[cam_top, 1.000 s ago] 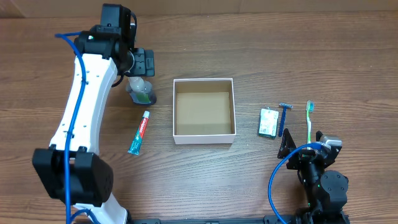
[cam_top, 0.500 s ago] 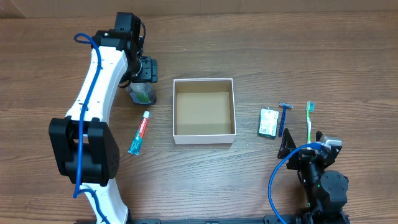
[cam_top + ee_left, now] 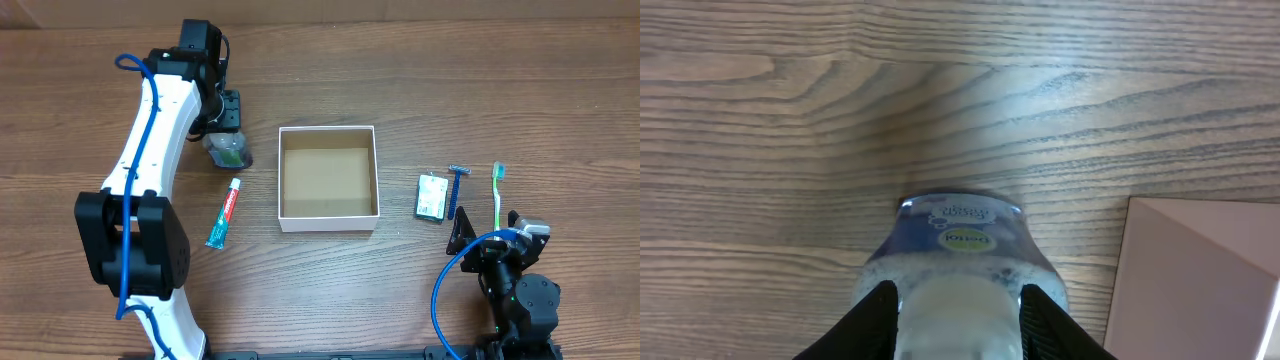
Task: Pack container
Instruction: 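Close the left gripper on the soap bottle and lift it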
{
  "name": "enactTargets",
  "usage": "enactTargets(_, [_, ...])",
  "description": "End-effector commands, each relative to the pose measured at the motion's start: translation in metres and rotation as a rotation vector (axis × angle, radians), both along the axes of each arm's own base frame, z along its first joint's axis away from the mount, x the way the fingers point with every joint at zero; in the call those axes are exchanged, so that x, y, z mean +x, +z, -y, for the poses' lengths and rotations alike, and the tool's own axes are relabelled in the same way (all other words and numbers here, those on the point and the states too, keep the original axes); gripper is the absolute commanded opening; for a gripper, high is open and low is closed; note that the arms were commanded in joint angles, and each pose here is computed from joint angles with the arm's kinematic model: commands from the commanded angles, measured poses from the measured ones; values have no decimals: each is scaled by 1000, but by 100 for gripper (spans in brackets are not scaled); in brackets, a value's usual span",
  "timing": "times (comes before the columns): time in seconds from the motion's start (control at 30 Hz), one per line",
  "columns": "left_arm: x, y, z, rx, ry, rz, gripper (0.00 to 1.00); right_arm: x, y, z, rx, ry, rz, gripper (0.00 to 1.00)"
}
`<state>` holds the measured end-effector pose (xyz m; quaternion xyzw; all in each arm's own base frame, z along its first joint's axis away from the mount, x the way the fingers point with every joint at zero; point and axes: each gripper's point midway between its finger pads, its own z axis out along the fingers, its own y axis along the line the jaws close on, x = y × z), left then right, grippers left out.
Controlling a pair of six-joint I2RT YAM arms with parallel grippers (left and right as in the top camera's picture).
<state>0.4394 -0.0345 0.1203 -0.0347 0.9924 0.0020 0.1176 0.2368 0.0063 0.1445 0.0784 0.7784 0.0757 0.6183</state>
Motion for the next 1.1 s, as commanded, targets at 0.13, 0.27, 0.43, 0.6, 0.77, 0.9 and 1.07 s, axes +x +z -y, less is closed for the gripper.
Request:
enactTargets(0.13, [-5,52,-7,-19,24,110,38,0,2,2,-2,-10,10,100])
enactTargets(0.27, [-11,50,-8,-17,24,82,40,0,2,2,-2,-10,10,100])
enactTargets(0.43, [-15,50,-8,-23,50,68,36,0,2,2,-2,-10,10,100])
enactTargets(0.6, [-18,50,-8,-25,49,60,34,0,2,2,-2,-10,10,100])
enactTargets(0.77, [-17,69,-5,-45,44,111,34,0,2,2,-2,-10,10,100])
enactTargets(0.9, [-17,101,-4,-58,41,194,34,0,2,2,-2,-10,10,100])
enactTargets(1.07, [-26,132,3,-106,27,266,34,0,2,2,-2,-10,10,100])
